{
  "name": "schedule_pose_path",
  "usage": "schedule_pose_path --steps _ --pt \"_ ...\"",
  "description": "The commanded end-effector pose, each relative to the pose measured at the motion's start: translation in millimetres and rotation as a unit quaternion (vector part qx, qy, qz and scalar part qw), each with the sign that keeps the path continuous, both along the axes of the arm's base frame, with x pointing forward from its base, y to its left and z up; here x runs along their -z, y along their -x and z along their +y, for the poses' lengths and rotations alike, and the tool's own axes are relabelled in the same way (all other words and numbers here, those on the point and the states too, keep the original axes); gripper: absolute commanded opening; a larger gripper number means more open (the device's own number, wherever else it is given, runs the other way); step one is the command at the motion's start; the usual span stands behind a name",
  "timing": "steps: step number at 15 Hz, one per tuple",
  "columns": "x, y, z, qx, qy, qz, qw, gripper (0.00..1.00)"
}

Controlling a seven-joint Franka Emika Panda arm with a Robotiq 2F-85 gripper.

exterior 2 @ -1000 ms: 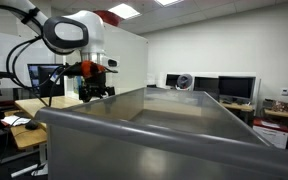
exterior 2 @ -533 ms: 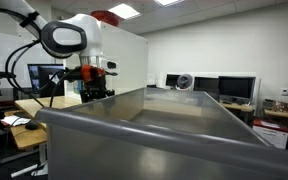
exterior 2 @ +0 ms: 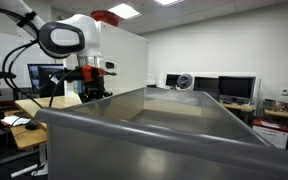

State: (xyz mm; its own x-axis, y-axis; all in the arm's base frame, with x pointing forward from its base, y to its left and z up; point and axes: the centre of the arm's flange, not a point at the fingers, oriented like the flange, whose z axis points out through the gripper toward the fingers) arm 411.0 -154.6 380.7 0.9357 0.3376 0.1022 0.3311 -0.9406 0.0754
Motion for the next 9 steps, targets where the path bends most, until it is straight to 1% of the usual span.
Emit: schedule_pose_path --steps 1,6,9 --pt "-3.2 17.1 2.7 -0.045 0.01 -0.005 0.9989 0.12" --pt "-6.5 17.9 7.3 -0.094 0.005 -0.012 0.9955 0.12" --pt "-8.9 15.9 17.5 -0.141 0.007 -0.012 0.9899 0.12"
